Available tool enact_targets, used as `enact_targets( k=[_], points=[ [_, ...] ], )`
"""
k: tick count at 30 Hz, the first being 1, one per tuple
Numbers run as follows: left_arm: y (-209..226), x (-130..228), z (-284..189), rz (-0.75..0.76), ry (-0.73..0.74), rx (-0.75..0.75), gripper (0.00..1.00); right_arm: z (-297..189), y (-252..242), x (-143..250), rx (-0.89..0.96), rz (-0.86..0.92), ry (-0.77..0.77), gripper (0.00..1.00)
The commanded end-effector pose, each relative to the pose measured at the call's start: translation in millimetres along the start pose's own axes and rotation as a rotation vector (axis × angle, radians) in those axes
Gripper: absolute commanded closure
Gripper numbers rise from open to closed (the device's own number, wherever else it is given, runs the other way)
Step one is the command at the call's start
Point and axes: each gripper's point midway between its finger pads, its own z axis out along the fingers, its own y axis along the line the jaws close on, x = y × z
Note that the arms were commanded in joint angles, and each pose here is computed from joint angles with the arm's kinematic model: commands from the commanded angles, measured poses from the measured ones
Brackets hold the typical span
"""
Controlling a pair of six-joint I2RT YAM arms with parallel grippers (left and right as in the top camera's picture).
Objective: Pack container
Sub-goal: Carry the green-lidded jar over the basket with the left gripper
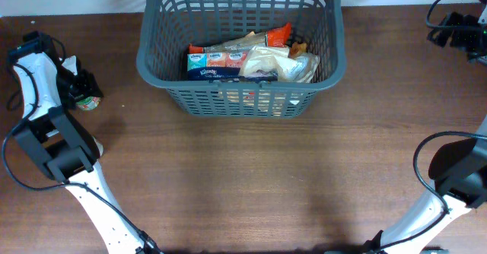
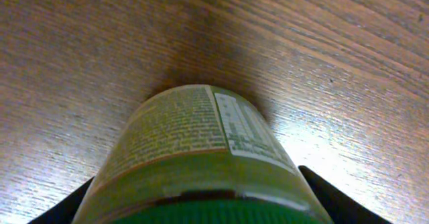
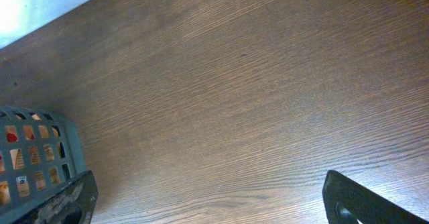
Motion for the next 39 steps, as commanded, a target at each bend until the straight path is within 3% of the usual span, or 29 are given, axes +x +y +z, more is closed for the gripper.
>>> enact_targets(
  k=[1,4,6,7,11,16,20,23,27,30,34,39],
  points=[
    [4.3,0.9,8.3,0.002,0.012,-0.008,0.57,-6.1,0.2,-1.0,-0.003,0.006,-0.013,0.01],
    [4.2,1.4,8.0,0.002,0.015,-0.007,0.74,-6.1,0.1,-1.0,-0.003,0.006,-0.013,0.01],
    [3.4,3.0,0.8,0.001,0.023,-0.007,0.96,-6.1,0.2,-1.0,-0.003,0.006,-0.013,0.01],
    [2.3,1.8,-4.4,0.003,0.018,-0.007,0.98,-6.1,0.2,-1.0,-0.003,0.006,-0.013,0.01],
    [-15.2,-21.7,-73.1,0.066,-0.111,-0.017,0.98,-6.1,0.2,-1.0,-0.003,0.006,-0.013,0.01],
    [-75.7,-42.7,-240.3,0.208,-0.548,-0.025,0.98,-6.1,0.1,-1.0,-0.003,0.006,-0.013,0.01],
    [-177.1,-6.9,-356.8,0.572,-0.848,-0.03,0.98,-6.1,0.2,-1.0,-0.003,0.006,-0.013,0.01],
    [-244.0,25.2,-380.6,0.848,-0.923,-0.031,0.98,-6.1,0.2,-1.0,-0.003,0.006,-0.013,0.01],
    [-323.7,65.5,-356.1,1.288,-0.883,-0.059,0.98,-6.1,0.2,-1.0,-0.003,0.006,-0.013,0.02],
    [-366.8,76.8,-307.0,1.485,-0.779,-0.059,0.98,-6.1,0.2,-1.0,-0.003,0.006,-0.013,0.01],
    [-380.6,46.0,-224.4,1.44,-0.63,-0.112,0.98,-6.1,0.2,-1.0,-0.003,0.006,-0.013,0.01],
    [-361.0,24.5,-144.1,1.358,-0.454,-0.192,0.98,-6.1,0.2,-1.0,-0.003,0.006,-0.013,0.01]
  ],
)
